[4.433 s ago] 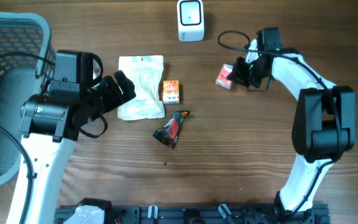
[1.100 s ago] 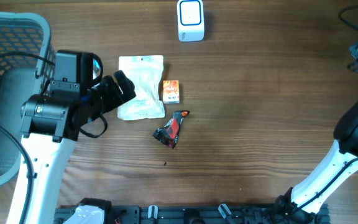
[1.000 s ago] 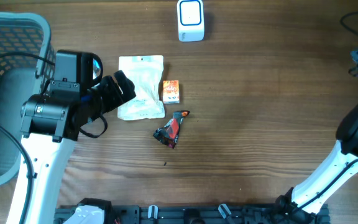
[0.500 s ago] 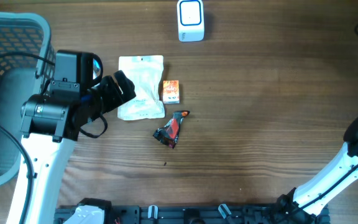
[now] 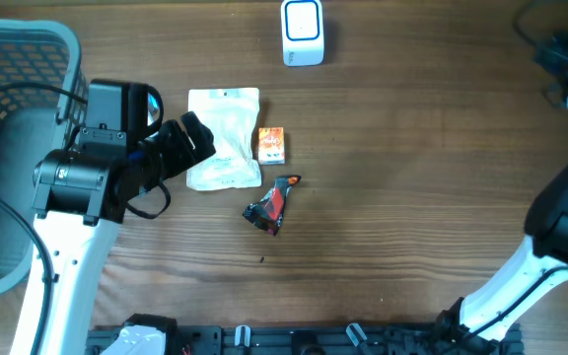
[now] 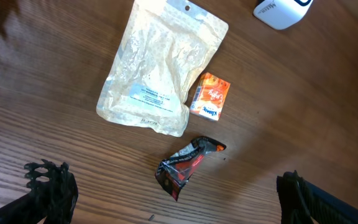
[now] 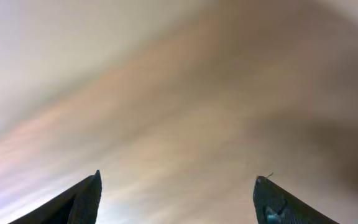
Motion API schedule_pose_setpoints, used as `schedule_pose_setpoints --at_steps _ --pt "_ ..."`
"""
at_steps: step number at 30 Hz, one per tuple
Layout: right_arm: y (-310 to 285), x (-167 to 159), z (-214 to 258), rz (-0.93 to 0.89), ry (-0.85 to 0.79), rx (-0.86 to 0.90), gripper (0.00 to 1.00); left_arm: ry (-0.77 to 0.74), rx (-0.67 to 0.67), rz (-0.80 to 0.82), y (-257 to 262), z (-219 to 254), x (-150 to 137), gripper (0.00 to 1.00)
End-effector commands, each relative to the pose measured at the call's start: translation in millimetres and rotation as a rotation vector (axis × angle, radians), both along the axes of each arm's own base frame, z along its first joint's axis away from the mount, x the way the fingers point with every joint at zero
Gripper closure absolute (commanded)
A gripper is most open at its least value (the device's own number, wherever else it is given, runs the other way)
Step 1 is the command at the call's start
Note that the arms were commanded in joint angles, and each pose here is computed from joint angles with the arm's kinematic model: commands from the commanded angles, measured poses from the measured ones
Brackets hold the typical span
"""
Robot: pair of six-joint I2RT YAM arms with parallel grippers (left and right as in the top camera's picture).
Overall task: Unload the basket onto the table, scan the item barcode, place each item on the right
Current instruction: 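Carry the Kleenex pack to the right edge and release it, then reach the right gripper to the orange tissue pack beside the clear bag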
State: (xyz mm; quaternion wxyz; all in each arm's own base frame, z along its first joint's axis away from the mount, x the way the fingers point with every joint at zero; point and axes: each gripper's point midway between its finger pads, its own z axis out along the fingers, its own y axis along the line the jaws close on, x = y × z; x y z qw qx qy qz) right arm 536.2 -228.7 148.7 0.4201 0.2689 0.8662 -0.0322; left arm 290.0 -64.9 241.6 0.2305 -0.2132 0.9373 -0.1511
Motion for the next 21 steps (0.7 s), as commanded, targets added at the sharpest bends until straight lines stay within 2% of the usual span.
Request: schedule_pose_setpoints --at_steps 1,3,7,16,21 --pt "141 27 44 0.508 -0.166 0.262 0.22 -0.014 -0.004 -0.013 -1 4 1 0.0" --pt "206 22 48 0.692 -0.167 0.375 0.22 -0.014 -0.004 -0.013 -1 4 1 0.0" --pt "295 -1 32 0.843 -0.035 0.485 0.22 -0.014 -0.004 -0.013 -1 4 1 0.0" --pt "446 -65 -22 0.983 0.283 0.56 0.28 -0.014 -0.004 -0.013 -1 4 1 0.0" --pt "496 -100 -56 1.036 0.426 0.585 0.31 -0.014 -0.004 -0.013 -1 4 1 0.0"
